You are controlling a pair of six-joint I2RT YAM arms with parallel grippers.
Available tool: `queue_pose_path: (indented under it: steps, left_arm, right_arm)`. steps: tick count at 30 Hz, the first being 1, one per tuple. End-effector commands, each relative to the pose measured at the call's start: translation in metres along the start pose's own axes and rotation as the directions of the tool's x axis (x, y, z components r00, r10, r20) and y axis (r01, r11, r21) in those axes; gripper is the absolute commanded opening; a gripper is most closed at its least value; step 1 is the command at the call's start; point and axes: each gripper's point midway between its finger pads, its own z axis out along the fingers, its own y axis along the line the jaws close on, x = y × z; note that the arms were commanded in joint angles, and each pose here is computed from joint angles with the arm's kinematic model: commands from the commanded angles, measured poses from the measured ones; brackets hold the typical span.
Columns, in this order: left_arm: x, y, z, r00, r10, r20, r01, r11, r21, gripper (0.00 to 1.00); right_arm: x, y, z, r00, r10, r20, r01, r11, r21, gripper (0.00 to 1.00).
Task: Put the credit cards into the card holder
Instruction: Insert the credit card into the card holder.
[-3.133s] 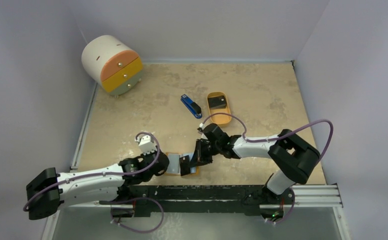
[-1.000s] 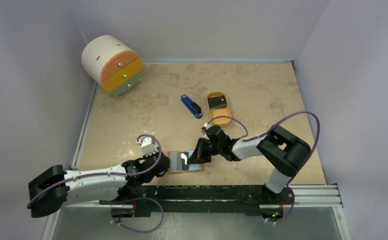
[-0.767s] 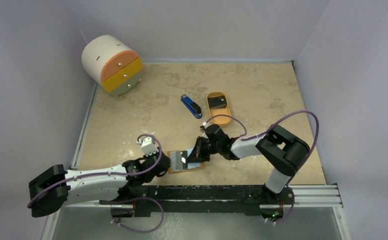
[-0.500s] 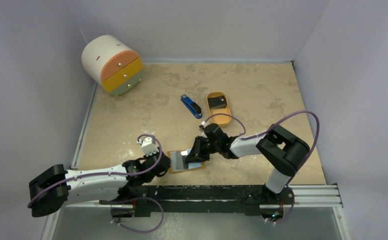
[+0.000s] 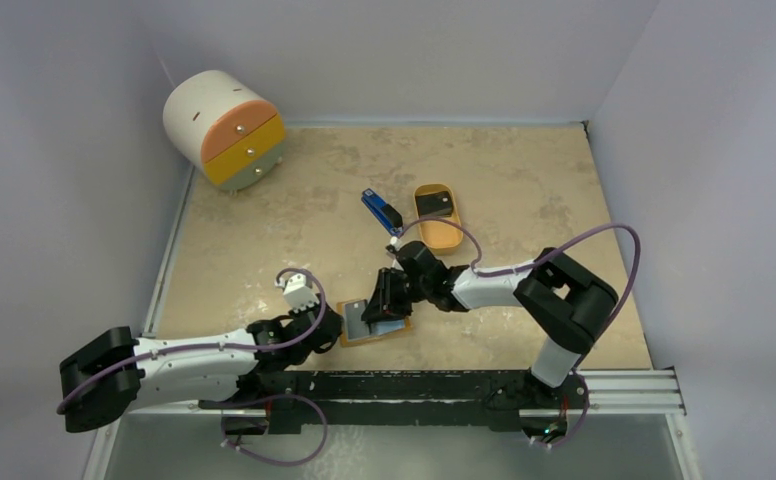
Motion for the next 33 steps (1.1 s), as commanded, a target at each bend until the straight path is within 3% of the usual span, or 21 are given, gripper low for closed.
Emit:
queue_pose_path:
  steps: [1, 11, 23, 29, 33]
  left_arm:
    - [0.006, 0.002, -0.001, 0.999, 0.030, -0.028, -0.031, 0.999, -0.011, 0.16]
    - [0.003, -0.003, 0.000, 0.999, 0.044, -0.021, -0.044, 0.999, -0.004, 0.16]
    - [-0.017, -0.011, -0.010, 0.998, 0.044, 0.034, -0.044, 0.999, -0.004, 0.17]
    - [-0.034, -0.029, -0.020, 0.997, 0.035, 0.065, -0.037, 0.999, 0.035, 0.18]
    - [-0.040, -0.056, -0.025, 0.998, 0.028, 0.064, -0.035, 0.993, 0.111, 0.18]
  right_arm:
    - [-0.007, 0.017, 0.002, 0.998, -0.061, 0.015, 0.061, 0.998, -0.019, 0.30]
    - [0.002, 0.024, 0.006, 0.993, -0.112, -0.043, 0.110, 0.993, -0.048, 0.31]
    - [-0.003, 0.025, -0.042, 0.985, -0.163, 0.049, 0.160, 0.986, 0.053, 0.34]
    - [-0.003, 0.012, -0.041, 0.984, -0.172, 0.046, 0.167, 0.981, 0.103, 0.31]
    - [-0.022, 0.012, -0.058, 0.967, -0.170, 0.189, 0.143, 0.979, 0.147, 0.29]
